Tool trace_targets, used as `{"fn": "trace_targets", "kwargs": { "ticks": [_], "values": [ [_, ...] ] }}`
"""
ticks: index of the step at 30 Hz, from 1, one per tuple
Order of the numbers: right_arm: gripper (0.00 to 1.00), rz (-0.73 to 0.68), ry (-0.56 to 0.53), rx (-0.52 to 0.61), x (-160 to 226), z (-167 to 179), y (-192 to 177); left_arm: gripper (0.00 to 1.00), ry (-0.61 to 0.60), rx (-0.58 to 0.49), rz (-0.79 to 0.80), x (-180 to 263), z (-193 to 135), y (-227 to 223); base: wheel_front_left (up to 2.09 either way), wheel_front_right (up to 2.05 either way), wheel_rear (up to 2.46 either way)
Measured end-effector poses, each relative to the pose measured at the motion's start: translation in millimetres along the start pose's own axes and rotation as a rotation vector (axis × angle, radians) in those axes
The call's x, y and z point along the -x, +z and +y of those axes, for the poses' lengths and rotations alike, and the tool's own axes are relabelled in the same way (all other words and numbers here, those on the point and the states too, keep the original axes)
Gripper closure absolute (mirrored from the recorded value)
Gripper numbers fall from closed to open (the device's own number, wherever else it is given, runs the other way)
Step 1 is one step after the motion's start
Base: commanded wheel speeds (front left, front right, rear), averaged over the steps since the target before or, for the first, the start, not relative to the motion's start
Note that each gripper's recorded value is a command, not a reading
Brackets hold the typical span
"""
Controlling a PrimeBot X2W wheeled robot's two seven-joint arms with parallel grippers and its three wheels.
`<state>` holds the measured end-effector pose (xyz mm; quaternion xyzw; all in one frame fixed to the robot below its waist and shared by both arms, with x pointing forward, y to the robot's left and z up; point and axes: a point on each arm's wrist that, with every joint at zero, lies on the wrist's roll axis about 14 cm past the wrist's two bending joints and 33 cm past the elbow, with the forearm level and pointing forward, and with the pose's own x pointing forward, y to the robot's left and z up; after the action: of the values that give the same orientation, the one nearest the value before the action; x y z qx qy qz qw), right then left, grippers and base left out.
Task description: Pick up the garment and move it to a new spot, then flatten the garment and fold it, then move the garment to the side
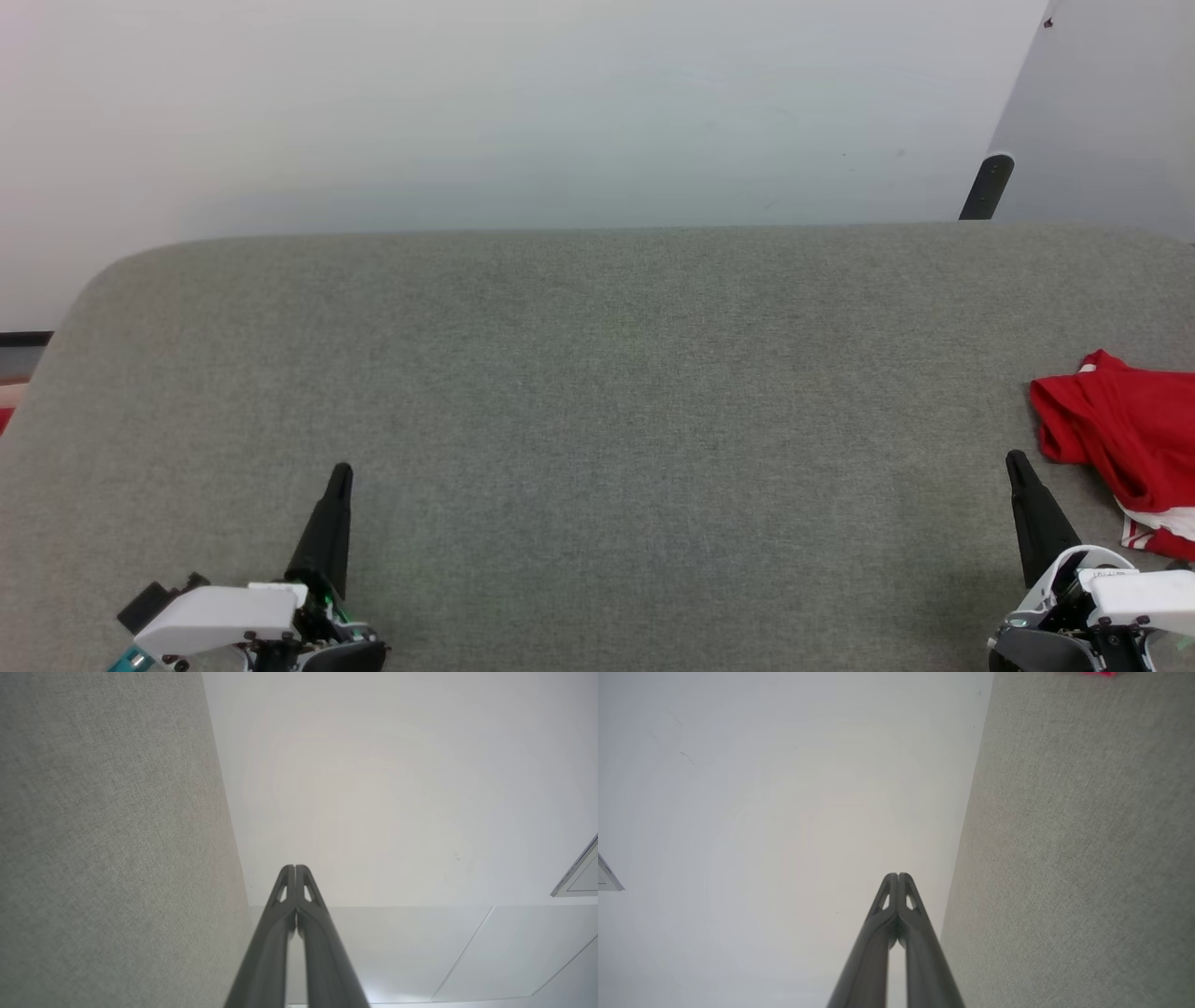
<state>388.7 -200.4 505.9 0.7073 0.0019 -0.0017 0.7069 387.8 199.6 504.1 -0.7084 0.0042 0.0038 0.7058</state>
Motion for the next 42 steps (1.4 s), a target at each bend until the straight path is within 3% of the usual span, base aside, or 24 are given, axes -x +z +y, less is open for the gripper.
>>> {"fn": "trace_targets", "kwargs": {
  "ticks": [42],
  "values": [
    [1.00, 0.000, 0.000, 0.000, 0.0, 0.0, 0.0, 1.00, 0.000, 0.000, 0.000, 0.0, -0.1, 0.0, 0.00, 0.00, 0.00]
  ]
}}
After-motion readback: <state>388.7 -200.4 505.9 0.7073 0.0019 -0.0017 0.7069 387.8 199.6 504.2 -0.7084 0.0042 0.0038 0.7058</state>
